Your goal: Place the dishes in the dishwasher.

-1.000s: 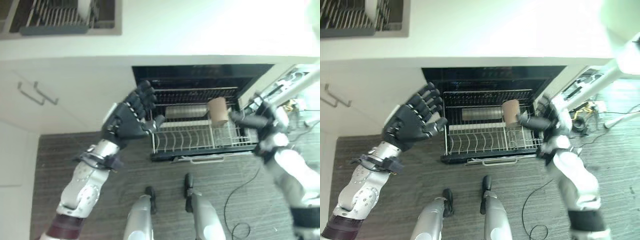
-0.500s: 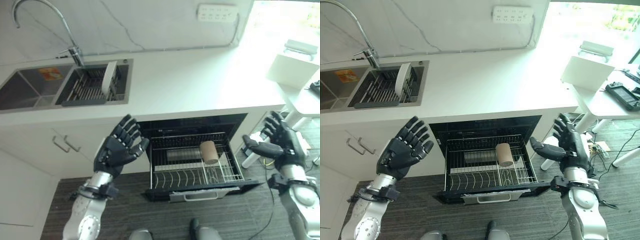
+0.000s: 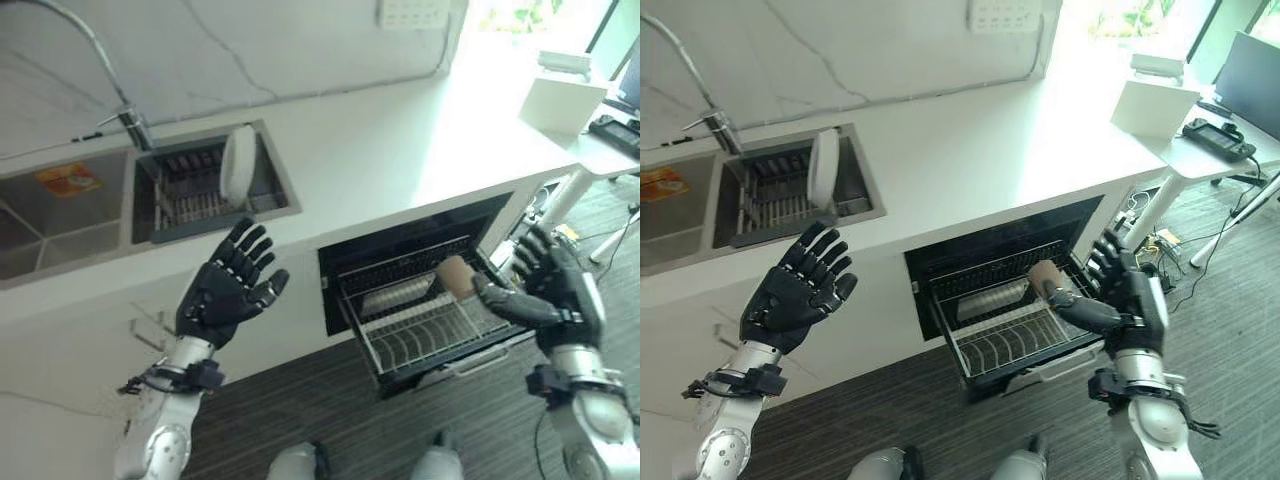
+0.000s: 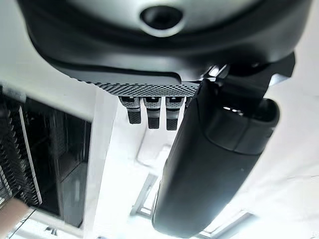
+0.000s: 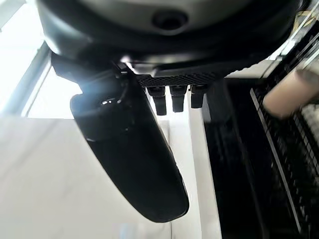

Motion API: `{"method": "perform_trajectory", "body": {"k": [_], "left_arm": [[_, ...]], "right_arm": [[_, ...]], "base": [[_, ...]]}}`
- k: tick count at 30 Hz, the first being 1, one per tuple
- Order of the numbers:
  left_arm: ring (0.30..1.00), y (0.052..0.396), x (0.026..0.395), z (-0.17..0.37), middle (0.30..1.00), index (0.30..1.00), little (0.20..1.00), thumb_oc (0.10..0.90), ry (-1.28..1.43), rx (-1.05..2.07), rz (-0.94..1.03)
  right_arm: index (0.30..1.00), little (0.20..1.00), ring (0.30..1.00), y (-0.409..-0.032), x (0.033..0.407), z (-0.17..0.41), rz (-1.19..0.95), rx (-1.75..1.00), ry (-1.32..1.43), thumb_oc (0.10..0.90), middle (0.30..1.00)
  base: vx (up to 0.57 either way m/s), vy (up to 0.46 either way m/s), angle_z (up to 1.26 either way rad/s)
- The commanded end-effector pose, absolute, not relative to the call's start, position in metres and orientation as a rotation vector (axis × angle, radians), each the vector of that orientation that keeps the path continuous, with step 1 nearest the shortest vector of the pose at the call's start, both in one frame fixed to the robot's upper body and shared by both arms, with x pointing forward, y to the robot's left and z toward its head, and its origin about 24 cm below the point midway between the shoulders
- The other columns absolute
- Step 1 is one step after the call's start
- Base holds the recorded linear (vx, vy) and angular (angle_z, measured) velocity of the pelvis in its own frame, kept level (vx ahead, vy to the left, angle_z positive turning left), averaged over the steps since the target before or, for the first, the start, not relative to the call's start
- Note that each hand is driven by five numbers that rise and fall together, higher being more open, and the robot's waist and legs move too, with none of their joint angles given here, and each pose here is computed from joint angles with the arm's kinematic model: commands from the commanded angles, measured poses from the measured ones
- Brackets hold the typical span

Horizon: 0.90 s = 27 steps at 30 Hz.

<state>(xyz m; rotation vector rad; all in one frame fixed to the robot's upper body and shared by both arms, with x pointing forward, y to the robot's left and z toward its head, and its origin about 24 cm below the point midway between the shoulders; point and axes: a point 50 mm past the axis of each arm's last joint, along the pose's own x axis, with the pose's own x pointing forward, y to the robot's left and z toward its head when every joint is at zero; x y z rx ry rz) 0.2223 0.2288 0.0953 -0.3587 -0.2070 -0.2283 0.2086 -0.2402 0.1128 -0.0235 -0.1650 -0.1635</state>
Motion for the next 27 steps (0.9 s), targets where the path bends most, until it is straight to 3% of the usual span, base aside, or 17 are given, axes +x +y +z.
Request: {"method": "perform_trajectory", "body": {"k": [1, 17, 27], "left_arm": [[0.9, 0.216, 0.224, 0.151, 0.9, 0.9, 0.9, 0.8, -0.451, -0.264, -0.379], [0.9, 0.209, 0.223, 0.16, 0.9, 0.9, 0.9, 0.8, -0.52, -0.272, -0.387], [0.9, 0.205, 0.219, 0.173, 0.9, 0.9, 0.9, 0.8, -0.646, -0.162, -0.328]], "right_arm": [[0.9, 0.9, 0.9, -0.255, 0.223, 0.172, -0.238, -0.098, -0.48, 0.8, 0.9], [0.9, 0.9, 0.9, -0.266, 0.222, 0.182, -0.233, -0.123, -0.501, 0.8, 0.9], [0.9, 0.9, 0.9, -0.255, 0.217, 0.195, -0.076, -0.146, -0.559, 0.8, 0.9]], "base": [[0.09, 0.116, 0.47], [0.09, -0.056, 0.21], [0.2, 0.212, 0.16]]}}
